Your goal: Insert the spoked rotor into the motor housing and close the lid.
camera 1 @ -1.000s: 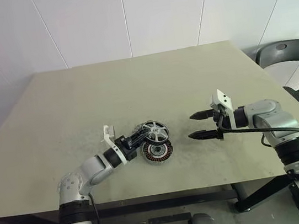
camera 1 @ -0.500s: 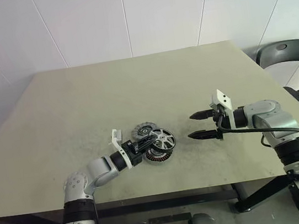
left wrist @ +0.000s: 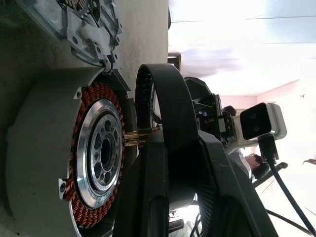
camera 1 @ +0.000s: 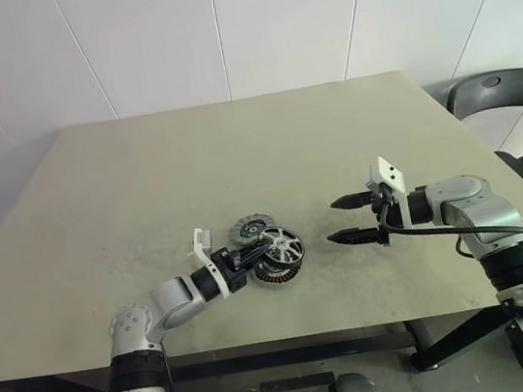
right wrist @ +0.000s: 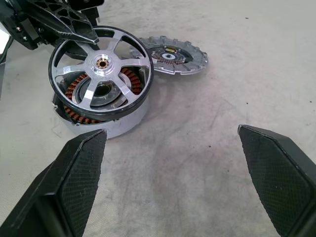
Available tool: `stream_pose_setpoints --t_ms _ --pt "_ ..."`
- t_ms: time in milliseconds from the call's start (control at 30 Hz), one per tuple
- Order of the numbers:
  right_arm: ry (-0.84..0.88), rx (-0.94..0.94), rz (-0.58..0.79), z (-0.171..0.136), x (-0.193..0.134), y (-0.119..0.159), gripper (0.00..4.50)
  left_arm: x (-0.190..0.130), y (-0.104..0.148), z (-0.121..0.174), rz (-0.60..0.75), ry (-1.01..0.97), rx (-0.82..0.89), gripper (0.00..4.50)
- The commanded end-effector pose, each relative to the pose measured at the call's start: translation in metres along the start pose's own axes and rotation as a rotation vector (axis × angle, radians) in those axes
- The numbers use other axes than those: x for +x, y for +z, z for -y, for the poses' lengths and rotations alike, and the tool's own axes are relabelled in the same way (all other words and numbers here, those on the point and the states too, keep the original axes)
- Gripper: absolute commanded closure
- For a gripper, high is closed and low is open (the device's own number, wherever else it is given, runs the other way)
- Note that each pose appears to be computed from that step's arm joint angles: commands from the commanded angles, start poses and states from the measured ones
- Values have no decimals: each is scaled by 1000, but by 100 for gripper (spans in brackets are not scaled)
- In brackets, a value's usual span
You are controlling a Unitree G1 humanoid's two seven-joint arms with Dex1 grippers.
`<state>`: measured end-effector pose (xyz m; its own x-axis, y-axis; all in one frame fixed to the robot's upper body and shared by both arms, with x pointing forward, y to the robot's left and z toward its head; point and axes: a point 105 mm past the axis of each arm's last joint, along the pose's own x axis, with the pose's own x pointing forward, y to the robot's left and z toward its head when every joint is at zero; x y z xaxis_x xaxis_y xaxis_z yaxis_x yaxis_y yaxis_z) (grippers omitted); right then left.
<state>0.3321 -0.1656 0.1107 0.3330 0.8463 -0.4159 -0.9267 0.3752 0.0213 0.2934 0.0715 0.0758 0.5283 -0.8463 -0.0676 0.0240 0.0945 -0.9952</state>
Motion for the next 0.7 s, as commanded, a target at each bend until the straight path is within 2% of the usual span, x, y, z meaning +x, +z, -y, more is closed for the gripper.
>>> stream_pose_setpoints --t_ms 33,433,700 --pt "4 -47 37 0 0 16 0 -2 -1 7 -10 -24 25 410" --pt "0 -49 37 0 2 15 0 -4 3 4 13 8 45 410" --pt "-1 -54 36 1 4 16 0 -5 2 4 -3 38 76 142"
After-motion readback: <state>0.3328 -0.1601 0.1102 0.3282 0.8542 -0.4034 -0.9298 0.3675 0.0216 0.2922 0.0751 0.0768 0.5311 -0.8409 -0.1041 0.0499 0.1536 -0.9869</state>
